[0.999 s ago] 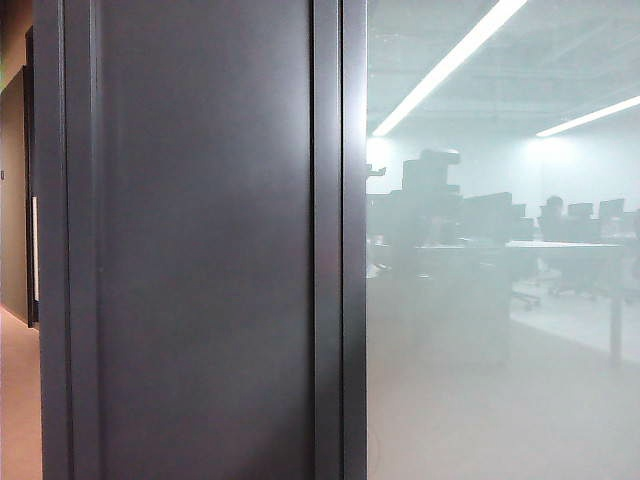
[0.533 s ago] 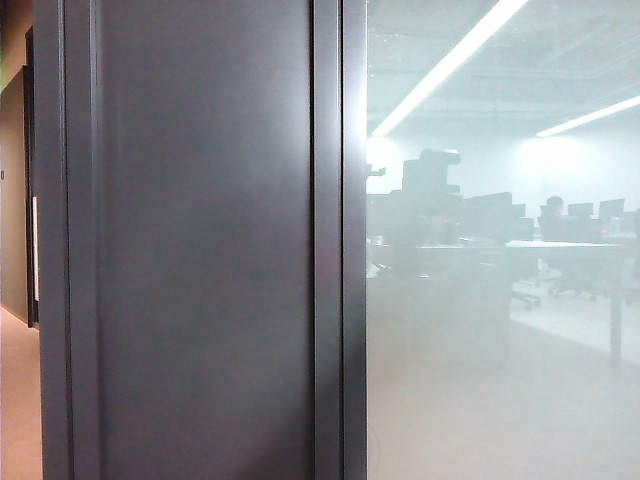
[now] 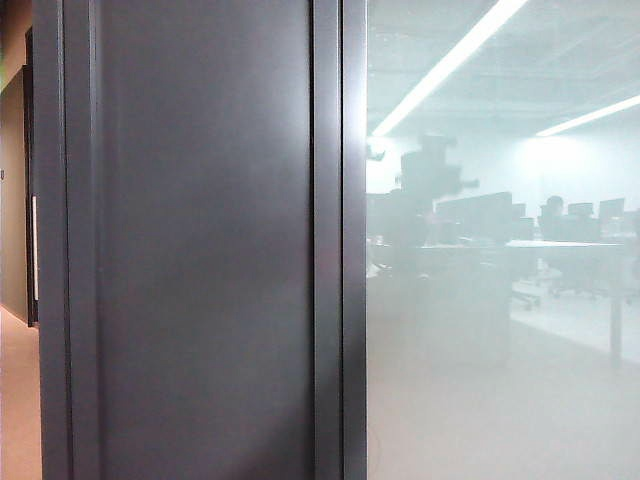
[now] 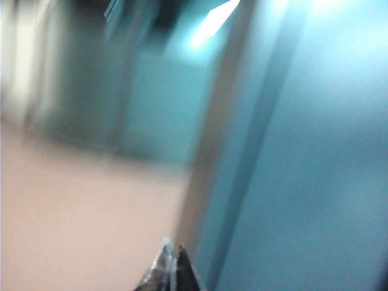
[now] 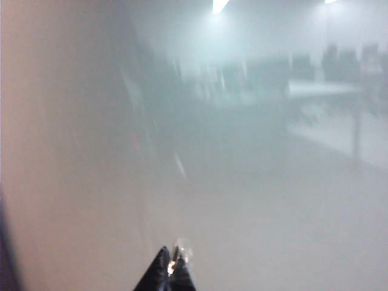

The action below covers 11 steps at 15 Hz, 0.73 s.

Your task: Raise the arm to find the leftmost switch on the wall and turn on the lights.

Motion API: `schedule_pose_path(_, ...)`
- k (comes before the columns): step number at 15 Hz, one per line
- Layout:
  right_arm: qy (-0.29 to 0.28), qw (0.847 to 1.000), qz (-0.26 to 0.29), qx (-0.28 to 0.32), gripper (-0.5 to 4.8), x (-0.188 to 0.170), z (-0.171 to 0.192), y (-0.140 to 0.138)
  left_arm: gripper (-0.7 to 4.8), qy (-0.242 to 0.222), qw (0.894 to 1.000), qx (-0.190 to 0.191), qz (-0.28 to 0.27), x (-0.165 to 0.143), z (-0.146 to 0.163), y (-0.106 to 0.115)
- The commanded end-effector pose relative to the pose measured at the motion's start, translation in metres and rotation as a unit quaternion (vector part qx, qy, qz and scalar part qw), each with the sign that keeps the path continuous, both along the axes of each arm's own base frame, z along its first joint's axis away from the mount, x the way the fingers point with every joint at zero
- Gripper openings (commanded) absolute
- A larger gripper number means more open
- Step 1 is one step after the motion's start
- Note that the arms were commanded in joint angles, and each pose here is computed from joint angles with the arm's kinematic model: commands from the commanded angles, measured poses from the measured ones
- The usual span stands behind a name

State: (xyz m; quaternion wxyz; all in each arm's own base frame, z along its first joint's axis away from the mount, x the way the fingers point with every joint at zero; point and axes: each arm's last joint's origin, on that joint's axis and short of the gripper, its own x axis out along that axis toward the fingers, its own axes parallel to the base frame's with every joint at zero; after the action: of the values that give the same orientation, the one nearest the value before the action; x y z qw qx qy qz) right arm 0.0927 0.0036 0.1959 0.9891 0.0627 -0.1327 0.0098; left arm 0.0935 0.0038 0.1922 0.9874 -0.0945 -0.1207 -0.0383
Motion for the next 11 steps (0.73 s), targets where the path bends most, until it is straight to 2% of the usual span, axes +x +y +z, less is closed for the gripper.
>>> schedule_pose_path(1, -0.091, 0.995, 0.011, 0.035, -0.01, -0.015, 0.041, -0.001, -0.05, -0.124, 0.992, 0.018, -0.02, -0.019, 0.053, -0.003)
schedule_pose_path(2, -0.114, 0.993, -0.001, 0.041, -0.01, -0.021, 0.056, -0.002, -0.06, -0.15, 0.989, 0.015, 0.003, -0.026, 0.07, -0.002)
schedule_pose_path(4, -0.156, 0.984, -0.078, 0.049, -0.01, -0.035, 0.085, -0.007, -0.06, -0.198, 0.977, 0.03, 0.072, -0.043, 0.1, 0.0)
schedule_pose_path(5, -0.166, 0.978, -0.117, 0.039, -0.01, -0.041, 0.1, -0.009, -0.06, -0.215, 0.97, 0.036, 0.102, -0.05, 0.113, 0.001)
schedule_pose_path(6, -0.182, 0.975, -0.127, 0.028, -0.01, -0.042, 0.115, -0.009, -0.06, -0.222, 0.968, 0.038, 0.114, -0.052, 0.124, 0.001)
schedule_pose_path(8, -0.217, 0.97, -0.111, 0.02, -0.01, -0.037, 0.144, -0.008, -0.06, -0.22, 0.968, 0.039, 0.112, -0.049, 0.149, 0.001)
schedule_pose_path(11, -0.2, 0.975, -0.097, 0.01, -0.01, -0.004, 0.194, -0.005, -0.06, -0.205, 0.975, 0.054, 0.072, -0.024, 0.203, 0.001)
